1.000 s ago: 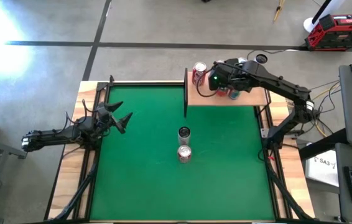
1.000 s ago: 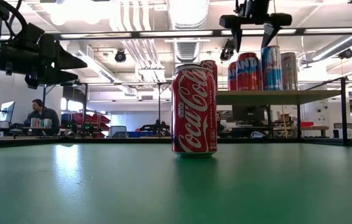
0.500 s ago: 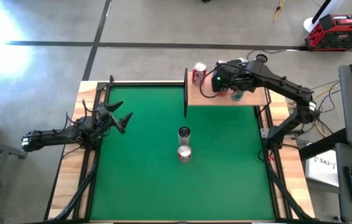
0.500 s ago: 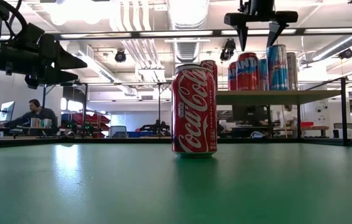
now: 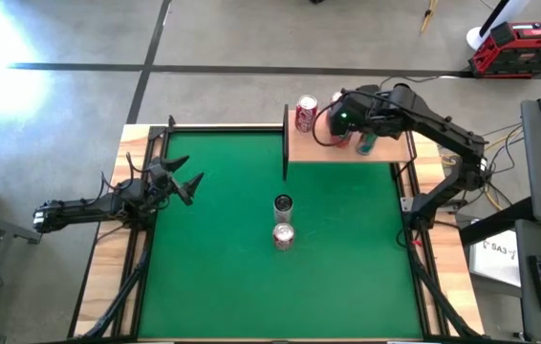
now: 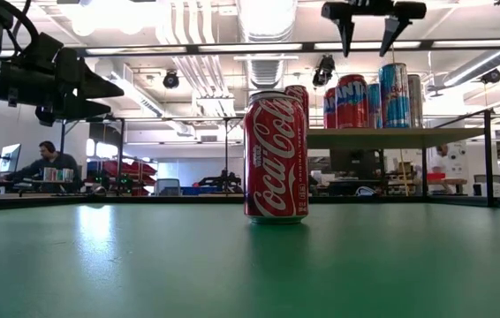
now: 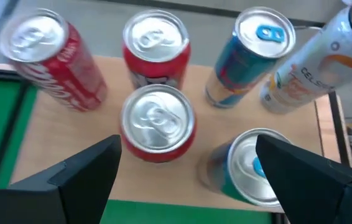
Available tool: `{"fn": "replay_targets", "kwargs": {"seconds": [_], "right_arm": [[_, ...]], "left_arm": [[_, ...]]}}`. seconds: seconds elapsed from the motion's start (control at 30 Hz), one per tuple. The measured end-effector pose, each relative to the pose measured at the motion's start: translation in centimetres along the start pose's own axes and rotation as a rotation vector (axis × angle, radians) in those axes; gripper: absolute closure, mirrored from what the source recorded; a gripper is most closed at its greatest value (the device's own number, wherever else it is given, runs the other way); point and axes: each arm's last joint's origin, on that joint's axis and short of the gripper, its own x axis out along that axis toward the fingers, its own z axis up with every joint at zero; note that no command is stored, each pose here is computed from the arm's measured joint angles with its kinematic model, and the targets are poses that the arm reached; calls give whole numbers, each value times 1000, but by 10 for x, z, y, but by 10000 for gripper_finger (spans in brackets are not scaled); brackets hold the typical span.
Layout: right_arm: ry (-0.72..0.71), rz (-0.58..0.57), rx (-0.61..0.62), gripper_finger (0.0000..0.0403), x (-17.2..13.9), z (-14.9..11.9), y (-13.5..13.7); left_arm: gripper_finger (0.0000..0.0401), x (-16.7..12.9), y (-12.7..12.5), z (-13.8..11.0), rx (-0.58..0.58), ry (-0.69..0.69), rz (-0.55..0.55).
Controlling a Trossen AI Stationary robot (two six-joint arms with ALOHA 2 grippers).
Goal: Place canned beverage on shelf
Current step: Adjust the soda cans on the shelf
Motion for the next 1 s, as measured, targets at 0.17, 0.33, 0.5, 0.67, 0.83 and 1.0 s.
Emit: {"fn": "replay_targets", "kwargs": {"seconds": [0.17, 0.33, 0.5, 0.67, 0.83, 1.0], "right_arm": [[-28, 26, -27, 39, -3, -1, 8], [-11, -8, -62, 39, 15, -3, 26], [5, -50, -80, 39, 31, -4, 37], [1, -73, -68, 39, 37, -2, 39], [-5, -86, -46, 39, 39, 2, 36], [0, -107, -35, 39, 45, 5, 35]], "left_arm": [[15, 0, 0, 0, 0, 0, 0], [15, 0, 0, 0, 0, 0, 0], [15, 0, 0, 0, 0, 0, 0], [15, 0, 0, 0, 0, 0, 0], [15, 0, 0, 0, 0, 0, 0], [15, 0, 0, 0, 0, 0, 0]]}}
